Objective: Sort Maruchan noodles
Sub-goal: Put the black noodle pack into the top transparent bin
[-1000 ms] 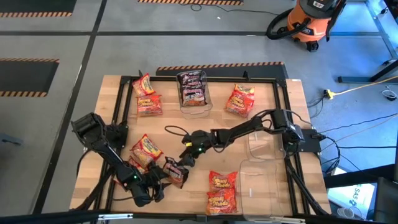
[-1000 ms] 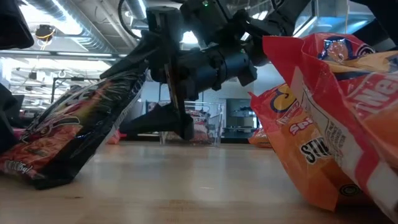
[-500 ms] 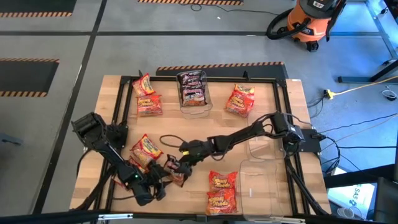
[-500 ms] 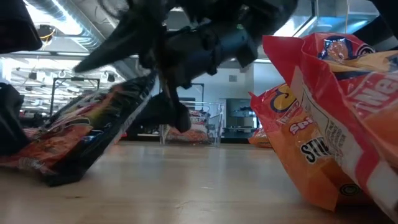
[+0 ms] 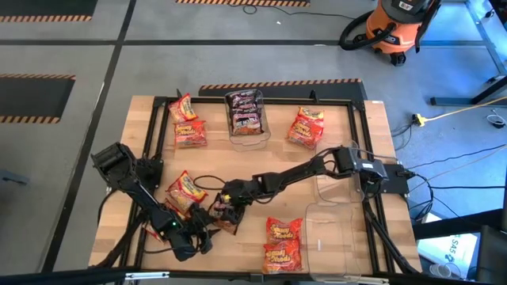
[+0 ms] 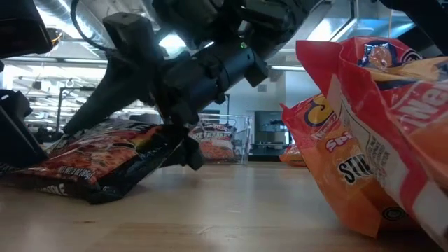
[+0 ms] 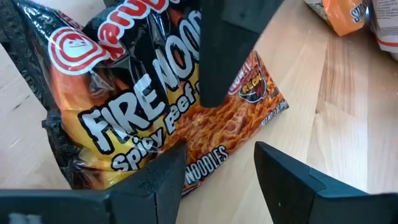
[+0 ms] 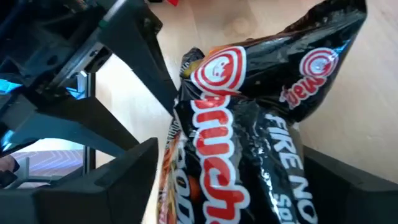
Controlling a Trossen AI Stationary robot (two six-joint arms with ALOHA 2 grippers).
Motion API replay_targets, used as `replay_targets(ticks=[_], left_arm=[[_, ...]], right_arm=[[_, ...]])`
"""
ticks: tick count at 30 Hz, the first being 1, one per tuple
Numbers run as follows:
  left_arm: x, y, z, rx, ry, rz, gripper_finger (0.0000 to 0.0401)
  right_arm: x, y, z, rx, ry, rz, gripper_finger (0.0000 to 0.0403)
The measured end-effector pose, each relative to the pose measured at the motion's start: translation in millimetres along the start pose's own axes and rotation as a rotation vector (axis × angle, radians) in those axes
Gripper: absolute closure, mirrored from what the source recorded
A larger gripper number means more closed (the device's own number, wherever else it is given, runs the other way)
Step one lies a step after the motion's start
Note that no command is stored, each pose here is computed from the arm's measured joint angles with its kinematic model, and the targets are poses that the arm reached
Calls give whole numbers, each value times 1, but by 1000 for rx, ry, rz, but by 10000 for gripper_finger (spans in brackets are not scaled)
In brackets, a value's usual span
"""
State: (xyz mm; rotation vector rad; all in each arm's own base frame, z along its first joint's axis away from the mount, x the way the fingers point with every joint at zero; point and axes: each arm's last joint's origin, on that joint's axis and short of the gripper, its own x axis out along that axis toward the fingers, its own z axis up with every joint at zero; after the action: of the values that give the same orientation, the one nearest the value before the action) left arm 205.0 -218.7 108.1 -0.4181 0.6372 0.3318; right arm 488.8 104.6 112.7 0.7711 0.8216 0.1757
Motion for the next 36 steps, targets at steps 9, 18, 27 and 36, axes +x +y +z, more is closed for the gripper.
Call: replay_targets(ticks=[9,18,27,36], left_arm=[[0,0,0,11,3,-1,215],[-8,-2,5,51,30,-32,215],[-30,-6,26,123,65,-127,215],[-57,-7,53,199,12,-218,215]], right_arm=[[0,0,0,-53,10,8,233],[1,2,1,-110,-7,33,259],[-17,15,8,-273,-10,17,282],[-52,21,27,-458,-8,-64,288]])
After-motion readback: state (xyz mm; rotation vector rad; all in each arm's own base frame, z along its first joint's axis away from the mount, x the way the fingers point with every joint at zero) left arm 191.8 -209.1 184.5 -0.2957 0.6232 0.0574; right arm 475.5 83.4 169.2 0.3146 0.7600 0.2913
